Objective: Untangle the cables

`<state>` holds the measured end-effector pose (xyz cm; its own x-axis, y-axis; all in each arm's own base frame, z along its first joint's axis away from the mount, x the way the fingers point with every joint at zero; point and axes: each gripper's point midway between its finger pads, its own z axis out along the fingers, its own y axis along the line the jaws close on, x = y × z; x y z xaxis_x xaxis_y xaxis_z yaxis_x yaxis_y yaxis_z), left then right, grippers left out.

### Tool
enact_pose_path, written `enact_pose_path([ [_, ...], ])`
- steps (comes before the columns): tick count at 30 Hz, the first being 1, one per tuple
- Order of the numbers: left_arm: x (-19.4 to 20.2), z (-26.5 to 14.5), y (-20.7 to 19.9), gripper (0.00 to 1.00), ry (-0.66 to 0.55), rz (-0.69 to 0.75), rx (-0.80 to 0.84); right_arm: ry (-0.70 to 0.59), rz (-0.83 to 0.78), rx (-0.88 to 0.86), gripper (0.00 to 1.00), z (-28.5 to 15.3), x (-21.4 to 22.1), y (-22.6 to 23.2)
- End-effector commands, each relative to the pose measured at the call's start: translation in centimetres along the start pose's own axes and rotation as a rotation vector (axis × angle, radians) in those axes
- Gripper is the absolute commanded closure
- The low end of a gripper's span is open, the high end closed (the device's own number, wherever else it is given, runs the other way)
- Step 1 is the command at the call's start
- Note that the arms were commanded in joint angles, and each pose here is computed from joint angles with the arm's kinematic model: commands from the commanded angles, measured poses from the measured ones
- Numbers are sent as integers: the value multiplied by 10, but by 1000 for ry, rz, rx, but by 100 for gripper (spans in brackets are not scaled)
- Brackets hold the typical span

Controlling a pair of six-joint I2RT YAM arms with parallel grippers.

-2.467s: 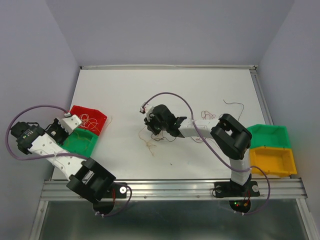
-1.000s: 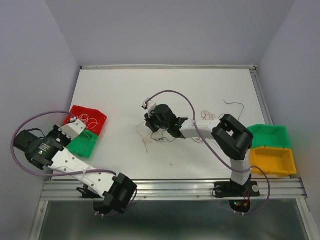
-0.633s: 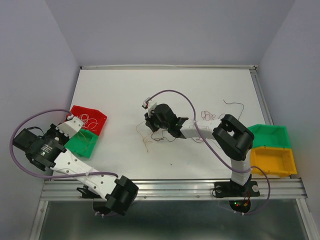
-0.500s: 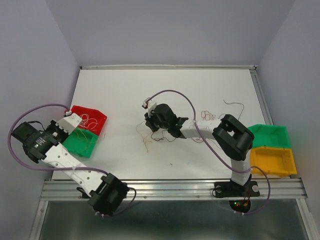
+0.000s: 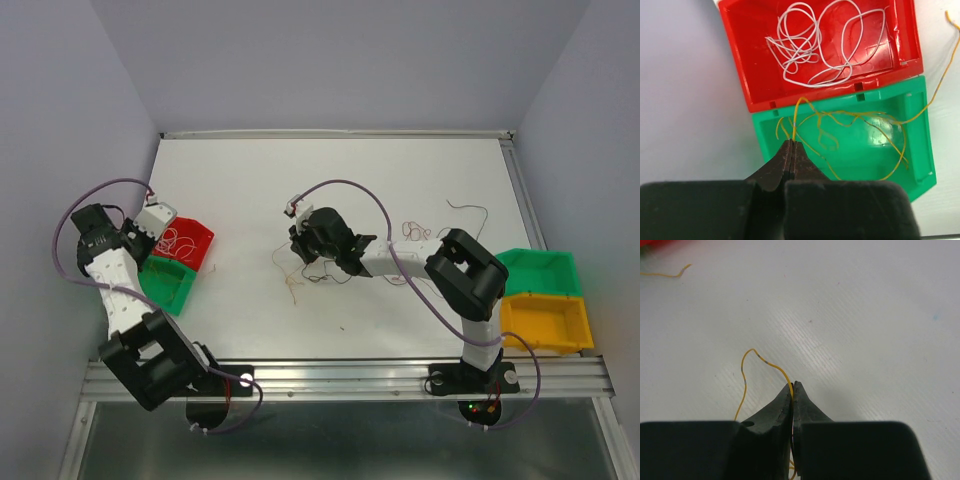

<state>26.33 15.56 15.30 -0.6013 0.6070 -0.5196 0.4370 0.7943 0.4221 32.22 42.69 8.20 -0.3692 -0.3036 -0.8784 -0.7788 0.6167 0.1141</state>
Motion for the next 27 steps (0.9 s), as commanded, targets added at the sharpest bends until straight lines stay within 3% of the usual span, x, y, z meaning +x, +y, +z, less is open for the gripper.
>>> enact_pose_path([
  [1,6,13,16,100,73,-50,-50,-83,-6,-6,94,-10,-26,5],
  [11,44,40,-5,100,233,-5,22,-80,-5,-1,94,-9,-25,5],
  [19,85,54,-48,100,356,100,169,-79,-5,0,93,-8,-24,4],
  [26,78,68,-48,96,350,76,175,-74,-5,-4,93,-5,-24,5],
  [27,75,72,-48,92,347,85,169,-74,-6,-1,93,-6,-24,4],
])
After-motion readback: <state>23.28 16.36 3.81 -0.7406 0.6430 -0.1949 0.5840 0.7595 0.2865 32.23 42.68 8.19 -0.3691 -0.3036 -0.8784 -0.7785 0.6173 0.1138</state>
